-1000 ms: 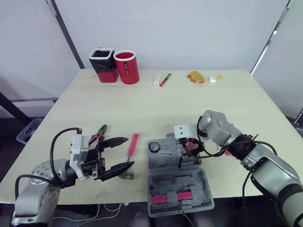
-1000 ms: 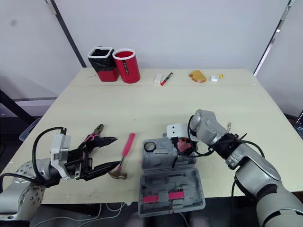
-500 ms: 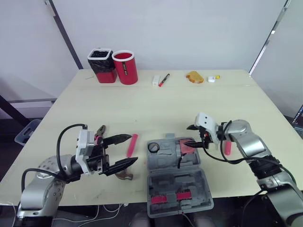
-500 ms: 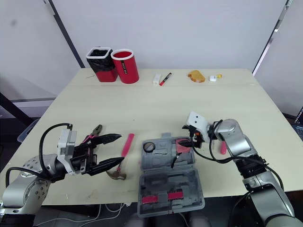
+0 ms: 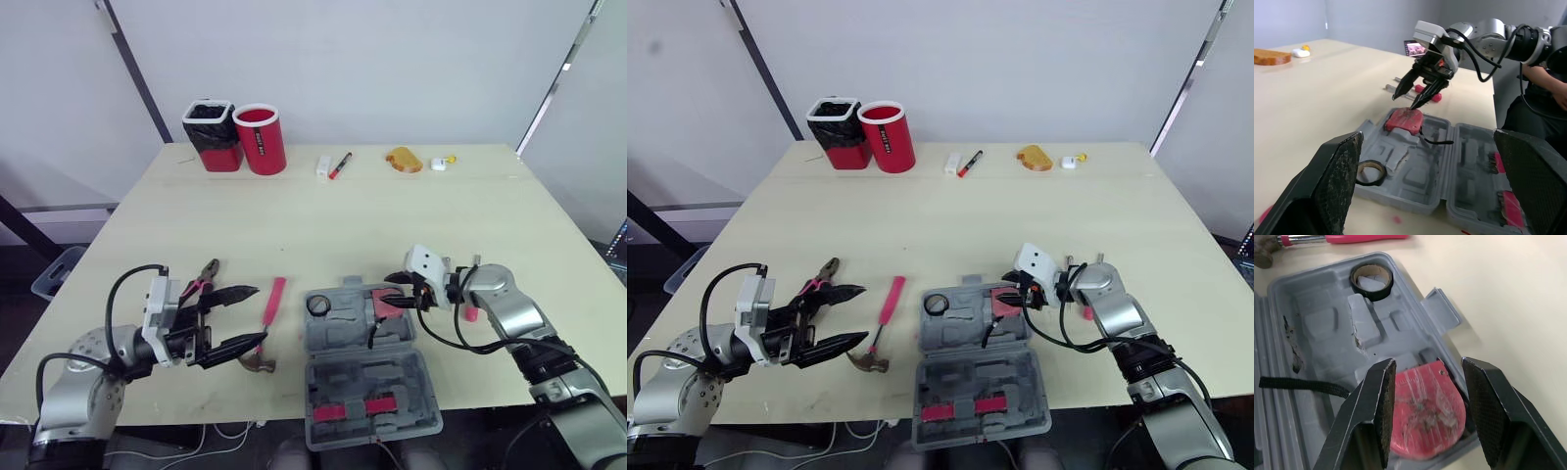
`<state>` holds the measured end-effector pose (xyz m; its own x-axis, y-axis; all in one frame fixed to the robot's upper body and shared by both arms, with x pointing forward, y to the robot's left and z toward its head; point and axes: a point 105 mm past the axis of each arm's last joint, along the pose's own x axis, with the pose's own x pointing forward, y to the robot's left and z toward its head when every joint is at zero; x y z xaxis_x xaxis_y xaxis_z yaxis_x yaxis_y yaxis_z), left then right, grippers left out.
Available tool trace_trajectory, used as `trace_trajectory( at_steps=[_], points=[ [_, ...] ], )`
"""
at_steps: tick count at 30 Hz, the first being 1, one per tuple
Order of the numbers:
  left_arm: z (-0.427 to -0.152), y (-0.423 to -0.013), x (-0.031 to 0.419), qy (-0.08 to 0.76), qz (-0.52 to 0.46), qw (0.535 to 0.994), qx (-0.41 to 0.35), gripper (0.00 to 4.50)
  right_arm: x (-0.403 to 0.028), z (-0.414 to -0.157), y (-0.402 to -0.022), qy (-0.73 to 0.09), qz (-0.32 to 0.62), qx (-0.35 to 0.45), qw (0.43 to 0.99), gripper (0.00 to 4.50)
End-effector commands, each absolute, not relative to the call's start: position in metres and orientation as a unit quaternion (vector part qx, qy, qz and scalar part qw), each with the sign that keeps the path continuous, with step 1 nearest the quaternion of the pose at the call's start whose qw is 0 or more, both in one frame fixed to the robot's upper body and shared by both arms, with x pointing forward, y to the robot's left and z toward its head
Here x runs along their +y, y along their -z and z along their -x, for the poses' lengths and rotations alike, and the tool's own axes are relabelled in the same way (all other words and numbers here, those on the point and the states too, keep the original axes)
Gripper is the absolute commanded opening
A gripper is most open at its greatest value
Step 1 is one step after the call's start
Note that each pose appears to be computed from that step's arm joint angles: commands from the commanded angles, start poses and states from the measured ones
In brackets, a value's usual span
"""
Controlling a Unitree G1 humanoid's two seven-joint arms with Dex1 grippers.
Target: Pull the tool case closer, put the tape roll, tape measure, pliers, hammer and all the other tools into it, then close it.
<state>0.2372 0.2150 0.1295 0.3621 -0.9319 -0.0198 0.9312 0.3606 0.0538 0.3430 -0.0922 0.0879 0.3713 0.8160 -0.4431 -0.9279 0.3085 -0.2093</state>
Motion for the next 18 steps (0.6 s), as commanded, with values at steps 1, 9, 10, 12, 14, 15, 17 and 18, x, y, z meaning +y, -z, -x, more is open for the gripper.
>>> trace_trajectory(
  at_steps=[1, 9, 10, 12, 14, 15, 17, 18],
  points=[
    [-0.231, -0.138, 0.214, 0.569, -0.044, 0.821, -0.026, 4.50, -0.093, -0.342, -0.093, -0.541, 0.213, 0.109, 0.806, 2.24],
    [-0.219, -0.142, 0.205, 0.574, -0.042, 0.817, -0.029, 4.50, -0.092, -0.342, -0.091, -0.535, 0.208, 0.107, 0.812, 1.52],
    [-0.218, -0.143, 0.203, 0.574, -0.042, 0.817, -0.029, 4.50, -0.093, -0.342, -0.090, -0.535, 0.207, 0.108, 0.812, 1.52],
    [-0.215, -0.147, 0.198, 0.575, -0.042, 0.816, -0.031, 4.50, -0.094, -0.341, -0.088, -0.534, 0.207, 0.110, 0.813, 1.52],
    [-0.214, -0.150, 0.194, 0.573, -0.041, 0.818, -0.032, 4.50, -0.095, -0.341, -0.085, -0.531, 0.207, 0.112, 0.814, 1.52],
    [-0.213, -0.151, 0.193, 0.572, -0.041, 0.818, -0.032, 4.50, -0.096, -0.341, -0.084, -0.529, 0.207, 0.114, 0.815, 1.52],
    [-0.211, -0.155, 0.189, 0.570, -0.040, 0.820, -0.031, 4.50, -0.099, -0.342, -0.077, -0.522, 0.206, 0.123, 0.818, 1.52],
    [-0.211, -0.157, 0.187, 0.568, -0.039, 0.821, -0.031, 4.50, -0.101, -0.341, -0.073, -0.520, 0.206, 0.129, 0.819, 1.52]
  ],
)
